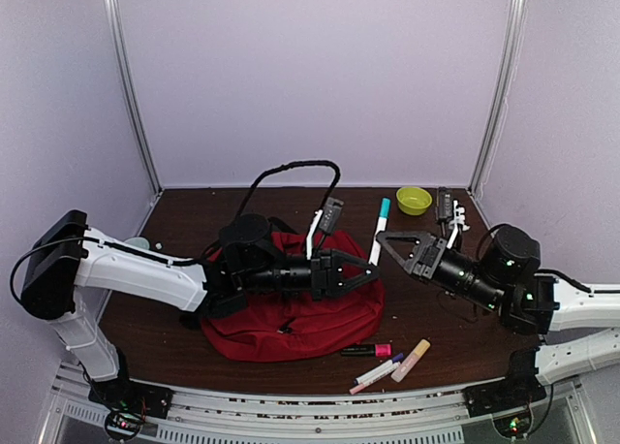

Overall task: Pack the student bag
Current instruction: Pass from the right arm to the left

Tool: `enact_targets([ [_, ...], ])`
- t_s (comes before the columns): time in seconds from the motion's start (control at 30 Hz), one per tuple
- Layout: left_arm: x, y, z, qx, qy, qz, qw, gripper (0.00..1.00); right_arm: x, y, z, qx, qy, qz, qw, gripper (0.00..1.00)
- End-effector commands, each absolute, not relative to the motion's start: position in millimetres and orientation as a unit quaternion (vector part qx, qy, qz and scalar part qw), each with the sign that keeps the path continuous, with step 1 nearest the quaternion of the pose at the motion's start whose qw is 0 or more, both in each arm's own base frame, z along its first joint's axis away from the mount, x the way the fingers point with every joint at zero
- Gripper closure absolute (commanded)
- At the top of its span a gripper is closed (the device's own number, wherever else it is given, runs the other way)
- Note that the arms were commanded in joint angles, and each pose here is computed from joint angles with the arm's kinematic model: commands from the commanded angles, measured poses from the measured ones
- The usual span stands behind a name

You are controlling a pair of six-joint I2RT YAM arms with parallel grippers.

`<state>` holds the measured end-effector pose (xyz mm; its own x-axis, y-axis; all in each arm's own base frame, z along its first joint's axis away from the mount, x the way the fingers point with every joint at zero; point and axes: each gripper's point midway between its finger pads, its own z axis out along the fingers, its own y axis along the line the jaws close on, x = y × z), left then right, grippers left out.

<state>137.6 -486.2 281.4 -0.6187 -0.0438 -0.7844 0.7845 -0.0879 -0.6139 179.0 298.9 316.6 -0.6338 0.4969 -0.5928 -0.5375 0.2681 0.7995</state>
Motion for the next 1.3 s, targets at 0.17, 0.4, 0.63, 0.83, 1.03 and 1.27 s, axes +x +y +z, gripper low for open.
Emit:
enact_targets([
  [0.17,144.7,-478.6,293.7,0.324,0.615,-0.627,0.353,0.97,171.4,294.1,312.0,-0.021,0.659,0.619,0.428,1.0],
  [0.4,150.6,-477.1,286.7,0.322,0.631,-0.606,0.361,1.0,171.0,296.6,302.0,-0.03,0.669,0.609,0.425,1.0],
  [0.63,159.6,-474.4,277.9,0.317,0.656,-0.576,0.371,1.0,177.3,292.6,297.0,-0.028,0.685,0.581,0.439,0.78],
  [0.83,171.1,-461.2,267.4,0.31,0.689,-0.527,0.389,1.0,183.6,281.4,290.2,-0.033,0.716,0.527,0.457,0.52],
  [1.03,183.0,-444.2,254.4,0.303,0.723,-0.473,0.402,1.0,182.1,272.5,281.2,-0.062,0.735,0.486,0.469,0.31],
  [1.27,204.6,-401.1,222.7,0.286,0.789,-0.356,0.412,1.0,187.8,263.9,275.0,-0.111,0.758,0.415,0.491,0.28],
])
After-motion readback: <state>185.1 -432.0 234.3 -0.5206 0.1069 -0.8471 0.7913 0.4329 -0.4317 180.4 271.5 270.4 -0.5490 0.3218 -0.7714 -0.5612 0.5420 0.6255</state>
